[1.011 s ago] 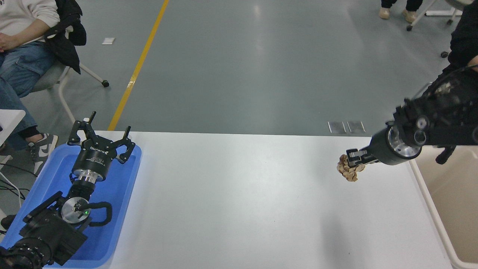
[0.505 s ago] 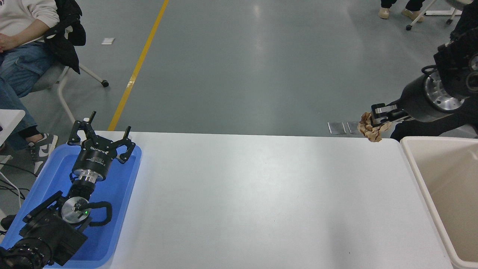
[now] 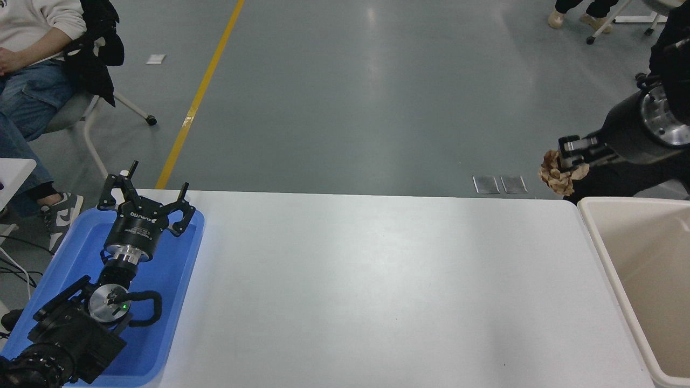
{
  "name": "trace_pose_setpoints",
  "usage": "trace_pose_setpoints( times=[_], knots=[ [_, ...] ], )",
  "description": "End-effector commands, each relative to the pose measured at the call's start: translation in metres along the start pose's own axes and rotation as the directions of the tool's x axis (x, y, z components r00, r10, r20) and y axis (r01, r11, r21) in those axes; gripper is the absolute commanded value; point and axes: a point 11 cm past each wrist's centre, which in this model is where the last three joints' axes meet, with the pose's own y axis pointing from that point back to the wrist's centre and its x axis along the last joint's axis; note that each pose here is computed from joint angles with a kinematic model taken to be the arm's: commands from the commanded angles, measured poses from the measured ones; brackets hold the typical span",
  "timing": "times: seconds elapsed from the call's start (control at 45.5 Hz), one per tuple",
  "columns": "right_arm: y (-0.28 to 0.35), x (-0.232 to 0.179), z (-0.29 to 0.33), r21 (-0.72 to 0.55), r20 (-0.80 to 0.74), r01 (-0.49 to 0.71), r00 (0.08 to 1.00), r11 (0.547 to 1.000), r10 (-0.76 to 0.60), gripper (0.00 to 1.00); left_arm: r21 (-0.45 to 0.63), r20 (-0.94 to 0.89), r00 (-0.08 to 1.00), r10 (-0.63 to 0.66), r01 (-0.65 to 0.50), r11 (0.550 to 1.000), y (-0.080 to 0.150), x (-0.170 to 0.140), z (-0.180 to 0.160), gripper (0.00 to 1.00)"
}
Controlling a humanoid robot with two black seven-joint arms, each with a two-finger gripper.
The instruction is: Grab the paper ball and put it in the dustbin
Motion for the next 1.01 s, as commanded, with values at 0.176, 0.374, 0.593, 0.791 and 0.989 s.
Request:
trace_pose_setpoints(
  times=[0.176, 0.374, 0.593, 0.791, 0.989],
  knots=[
    [-0.092, -0.041, 0.154, -0.343, 0.178, -0.046, 0.977, 0.938, 0.113, 0.0, 0.0, -0.001, 1.0, -0.001, 0.001, 1.0, 0.0, 0.0, 0.0, 1.0],
    [-0.122, -0.084, 0.192, -0.418, 0.305, -0.056, 0.931, 0.907, 0.198, 0.0, 0.0, 0.0, 1.0, 0.0, 0.0, 1.0, 0.0, 0.0, 0.0, 1.0],
    [-0.143, -0.114, 0.207, -0.497, 0.3, -0.122, 0.905, 0.859, 0.302, 0.0, 0.0, 0.0, 1.0, 0.0, 0.0, 1.0, 0.0, 0.0, 0.0, 1.0],
    [-0.167, -0.14, 0.205, -0.556, 0.375, -0.148, 0.834, 0.818, 0.405, 0.0, 0.0, -0.001, 1.0, -0.001, 0.001, 1.0, 0.0, 0.0, 0.0, 1.0],
    [-0.19, -0.174, 0.192, -0.558, 0.432, -0.151, 0.786, 0.816, 0.442, 0.0, 0.0, 0.0, 1.0, 0.0, 0.0, 1.0, 0.0, 0.0, 0.0, 1.0]
  ],
)
